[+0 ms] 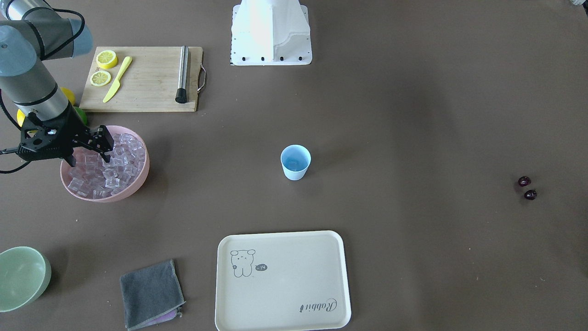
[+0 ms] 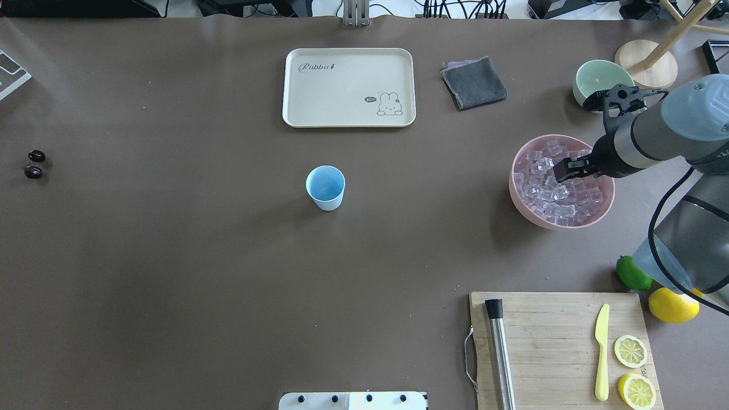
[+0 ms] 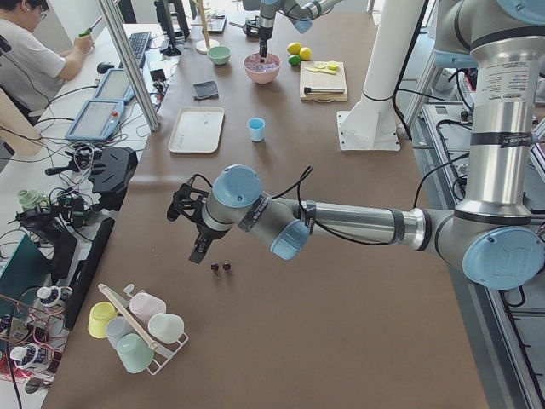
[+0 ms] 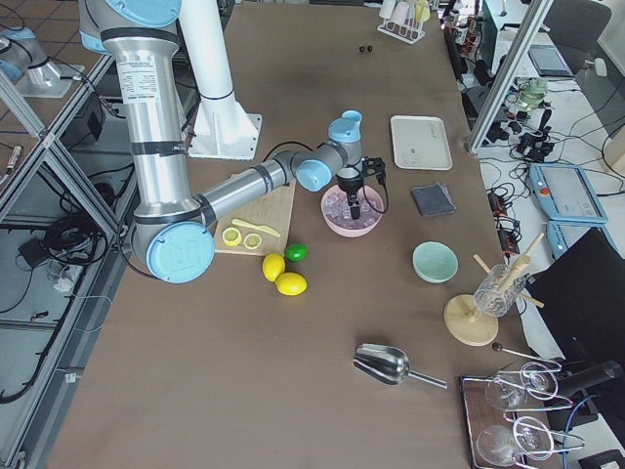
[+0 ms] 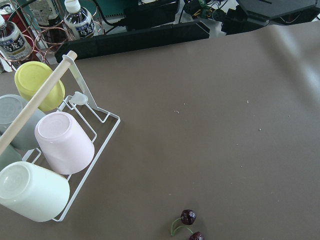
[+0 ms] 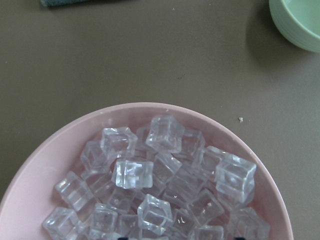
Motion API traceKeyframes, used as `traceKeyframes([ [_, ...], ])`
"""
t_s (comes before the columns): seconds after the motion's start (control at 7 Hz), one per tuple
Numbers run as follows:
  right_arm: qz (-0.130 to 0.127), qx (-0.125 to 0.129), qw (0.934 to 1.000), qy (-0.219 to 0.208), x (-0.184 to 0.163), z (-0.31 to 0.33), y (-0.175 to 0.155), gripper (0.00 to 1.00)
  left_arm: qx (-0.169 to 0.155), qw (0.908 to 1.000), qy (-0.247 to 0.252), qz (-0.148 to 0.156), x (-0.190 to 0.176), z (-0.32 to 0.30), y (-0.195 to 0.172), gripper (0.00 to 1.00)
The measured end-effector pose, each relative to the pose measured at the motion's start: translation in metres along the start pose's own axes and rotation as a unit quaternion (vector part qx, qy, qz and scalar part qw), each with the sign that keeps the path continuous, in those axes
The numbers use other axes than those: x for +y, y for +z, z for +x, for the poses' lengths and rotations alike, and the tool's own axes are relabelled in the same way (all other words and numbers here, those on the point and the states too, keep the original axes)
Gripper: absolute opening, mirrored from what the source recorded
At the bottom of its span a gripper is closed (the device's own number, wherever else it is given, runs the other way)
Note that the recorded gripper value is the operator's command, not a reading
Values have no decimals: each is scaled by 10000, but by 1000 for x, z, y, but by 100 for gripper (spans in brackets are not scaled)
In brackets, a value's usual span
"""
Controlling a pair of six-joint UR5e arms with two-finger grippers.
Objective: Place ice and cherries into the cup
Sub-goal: 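Lower the right gripper into the ice and grasp another cube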
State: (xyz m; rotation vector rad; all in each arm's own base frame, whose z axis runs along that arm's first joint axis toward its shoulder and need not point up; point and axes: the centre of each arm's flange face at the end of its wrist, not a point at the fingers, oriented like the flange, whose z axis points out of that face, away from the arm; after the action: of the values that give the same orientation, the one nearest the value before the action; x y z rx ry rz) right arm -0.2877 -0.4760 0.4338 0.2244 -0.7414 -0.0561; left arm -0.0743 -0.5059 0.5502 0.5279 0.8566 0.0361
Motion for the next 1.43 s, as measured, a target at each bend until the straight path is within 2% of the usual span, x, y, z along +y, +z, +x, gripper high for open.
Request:
traceKeyframes([
  [0.71, -81, 119, 9996, -231, 18, -20, 21, 67, 4, 10000, 14, -17, 3, 0, 2, 98],
  [1.14, -86, 164, 9995, -264, 21, -22, 25, 63, 4, 10000, 16, -23, 3, 0, 3, 98],
  [1.29, -88, 153, 9995, -270, 21, -23, 24, 66, 3, 10000, 13, -24, 4, 0, 3, 98],
  [1.43, -79, 99, 9995, -288, 19, -28, 21, 80, 3, 10000, 11, -26, 4, 0, 3, 98],
])
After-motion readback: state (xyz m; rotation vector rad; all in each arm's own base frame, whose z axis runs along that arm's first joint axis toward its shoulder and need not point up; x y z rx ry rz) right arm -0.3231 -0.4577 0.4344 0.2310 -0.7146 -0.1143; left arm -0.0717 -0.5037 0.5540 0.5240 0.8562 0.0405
